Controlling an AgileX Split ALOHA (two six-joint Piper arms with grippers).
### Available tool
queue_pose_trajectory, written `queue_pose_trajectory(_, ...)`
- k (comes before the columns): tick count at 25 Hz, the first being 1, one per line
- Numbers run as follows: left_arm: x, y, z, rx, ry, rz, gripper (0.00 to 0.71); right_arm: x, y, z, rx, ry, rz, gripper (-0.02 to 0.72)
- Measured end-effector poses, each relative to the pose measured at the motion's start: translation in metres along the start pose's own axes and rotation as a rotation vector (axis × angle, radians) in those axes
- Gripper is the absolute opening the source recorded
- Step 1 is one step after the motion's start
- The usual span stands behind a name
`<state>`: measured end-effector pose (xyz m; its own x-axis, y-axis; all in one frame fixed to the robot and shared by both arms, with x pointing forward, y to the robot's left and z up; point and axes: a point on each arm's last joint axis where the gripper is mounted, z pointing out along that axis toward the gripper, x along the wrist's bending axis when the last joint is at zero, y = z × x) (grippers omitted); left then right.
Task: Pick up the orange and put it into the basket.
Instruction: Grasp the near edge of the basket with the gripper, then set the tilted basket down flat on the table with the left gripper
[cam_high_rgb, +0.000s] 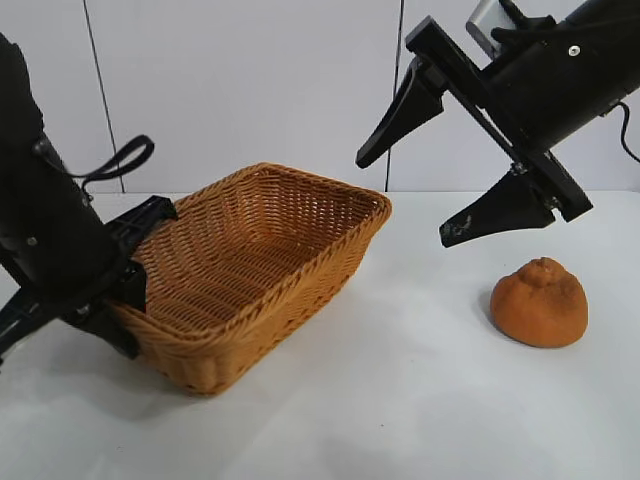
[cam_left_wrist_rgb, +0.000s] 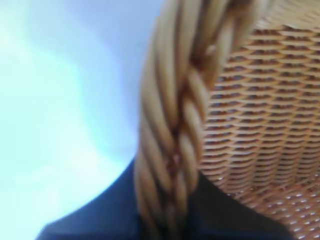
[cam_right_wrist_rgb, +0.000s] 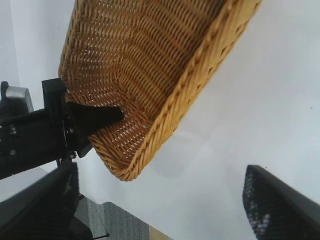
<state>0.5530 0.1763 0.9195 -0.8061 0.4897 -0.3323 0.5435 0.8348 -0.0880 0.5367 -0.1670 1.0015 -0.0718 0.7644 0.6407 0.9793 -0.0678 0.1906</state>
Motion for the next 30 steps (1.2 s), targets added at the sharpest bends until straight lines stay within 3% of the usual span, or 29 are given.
queue_pose_trajectory(7,-0.034,0.042,-0.030,0.001,-0.053,0.161,0.082,0.000,0.000,0.000,0.001,-0.002,-0.002,0.610)
queue_pose_trajectory(12,-0.050,0.058,-0.023,0.093,0.035,0.423,0.082,0.000,0.000,0.000,0.001,-0.002,-0.002,0.610)
queue_pose_trajectory(18,-0.073,0.061,-0.021,0.184,0.069,0.734,0.082,0.000,0.000,0.000,0.004,-0.001,-0.001,0.610)
queue_pose_trajectory(23,-0.076,0.054,-0.018,0.210,0.081,0.909,0.082,0.000,0.000,0.000,0.004,-0.001,-0.001,0.610)
queue_pose_trajectory(30,-0.076,0.053,-0.017,0.202,0.081,0.934,0.082,0.000,0.000,0.000,0.004,-0.002,-0.002,0.610)
